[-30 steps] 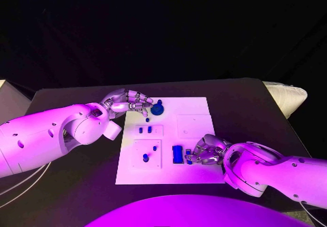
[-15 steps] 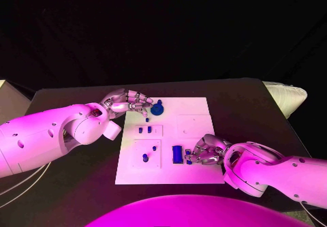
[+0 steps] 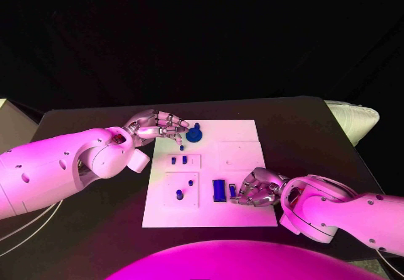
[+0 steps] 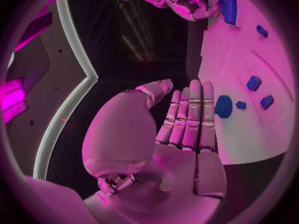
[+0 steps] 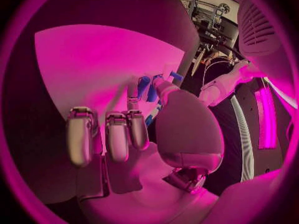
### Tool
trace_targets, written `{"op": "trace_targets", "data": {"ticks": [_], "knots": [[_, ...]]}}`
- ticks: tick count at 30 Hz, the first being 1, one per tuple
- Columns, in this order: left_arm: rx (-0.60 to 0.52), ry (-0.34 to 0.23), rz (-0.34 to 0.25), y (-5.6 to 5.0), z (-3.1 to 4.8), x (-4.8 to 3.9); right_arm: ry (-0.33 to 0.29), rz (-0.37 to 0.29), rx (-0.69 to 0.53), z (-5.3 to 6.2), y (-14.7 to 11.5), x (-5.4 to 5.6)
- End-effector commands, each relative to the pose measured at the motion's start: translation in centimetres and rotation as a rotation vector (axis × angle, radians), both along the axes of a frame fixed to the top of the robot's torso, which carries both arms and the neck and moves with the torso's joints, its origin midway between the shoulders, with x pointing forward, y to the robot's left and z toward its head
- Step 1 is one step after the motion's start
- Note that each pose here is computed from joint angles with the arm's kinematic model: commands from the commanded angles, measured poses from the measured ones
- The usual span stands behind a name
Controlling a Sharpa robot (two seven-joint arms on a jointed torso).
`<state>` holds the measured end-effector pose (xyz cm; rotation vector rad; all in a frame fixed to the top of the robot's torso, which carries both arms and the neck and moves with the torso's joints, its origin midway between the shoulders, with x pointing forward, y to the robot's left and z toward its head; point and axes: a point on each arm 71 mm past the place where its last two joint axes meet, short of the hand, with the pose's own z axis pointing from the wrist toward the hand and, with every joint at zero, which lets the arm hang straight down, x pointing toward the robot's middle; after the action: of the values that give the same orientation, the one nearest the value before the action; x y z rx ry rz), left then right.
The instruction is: Assemble the parts on the task board
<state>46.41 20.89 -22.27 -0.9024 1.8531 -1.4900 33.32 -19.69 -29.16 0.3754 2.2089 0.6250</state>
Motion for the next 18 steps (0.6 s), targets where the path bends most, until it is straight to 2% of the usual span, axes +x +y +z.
{"op": "trace_targets", "data": {"ticks": [1, 18], "knots": [[-0.008, 0.002, -0.016, -0.20, 0.03, -0.06, 0.027, 0.044, 0.010, -0.18, 0.02, -0.20], [-0.007, 0.004, -0.015, -0.23, -0.01, -0.04, 0.019, 0.016, -0.004, -0.31, -0.41, 0.13]]}}
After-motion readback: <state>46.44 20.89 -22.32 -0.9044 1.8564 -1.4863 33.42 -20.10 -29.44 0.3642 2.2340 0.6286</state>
